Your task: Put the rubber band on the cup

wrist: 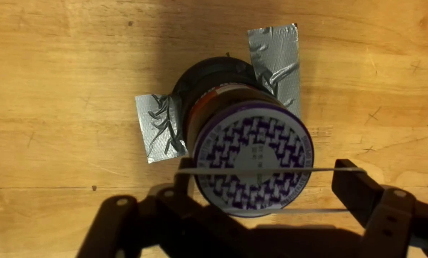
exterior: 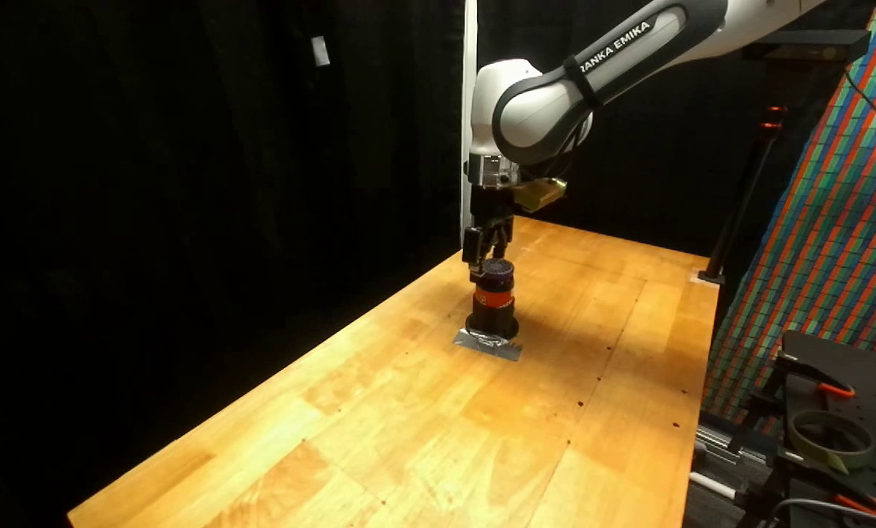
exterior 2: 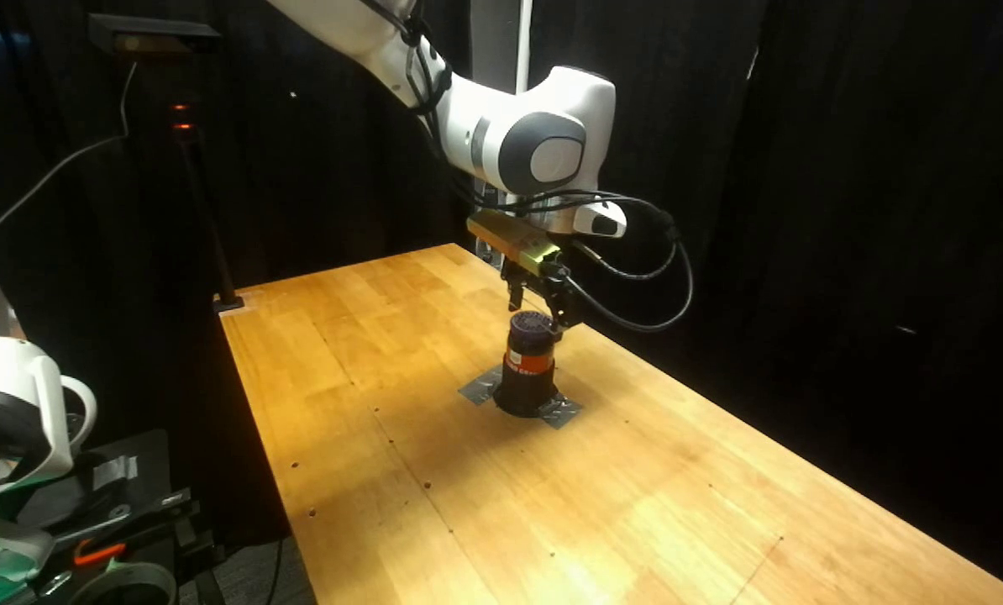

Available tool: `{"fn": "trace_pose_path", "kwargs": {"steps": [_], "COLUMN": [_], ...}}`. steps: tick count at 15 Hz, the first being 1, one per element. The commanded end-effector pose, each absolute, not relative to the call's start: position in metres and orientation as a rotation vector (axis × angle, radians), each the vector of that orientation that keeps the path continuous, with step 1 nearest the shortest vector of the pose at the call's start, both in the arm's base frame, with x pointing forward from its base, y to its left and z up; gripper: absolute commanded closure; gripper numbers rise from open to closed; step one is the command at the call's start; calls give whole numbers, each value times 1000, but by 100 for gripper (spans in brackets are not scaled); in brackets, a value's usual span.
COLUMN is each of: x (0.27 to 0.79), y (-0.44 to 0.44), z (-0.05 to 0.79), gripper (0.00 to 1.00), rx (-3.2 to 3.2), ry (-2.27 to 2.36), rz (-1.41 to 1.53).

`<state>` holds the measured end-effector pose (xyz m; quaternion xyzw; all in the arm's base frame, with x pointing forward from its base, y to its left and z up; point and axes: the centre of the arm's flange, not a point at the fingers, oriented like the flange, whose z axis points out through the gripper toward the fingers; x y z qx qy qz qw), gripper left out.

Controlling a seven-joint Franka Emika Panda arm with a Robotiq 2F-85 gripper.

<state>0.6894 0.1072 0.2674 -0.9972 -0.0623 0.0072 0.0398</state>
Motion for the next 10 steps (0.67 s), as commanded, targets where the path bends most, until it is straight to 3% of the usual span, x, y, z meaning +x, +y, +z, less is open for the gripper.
{"fn": "trace_pose_path", "kwargs": {"steps": [1,10], "x": [706,703], "y": [110,107], "z": [262,253], "gripper": [0,0], "rx": [-3065,-3084], "ry": [-213,-209], "rz": [-10,21]}}
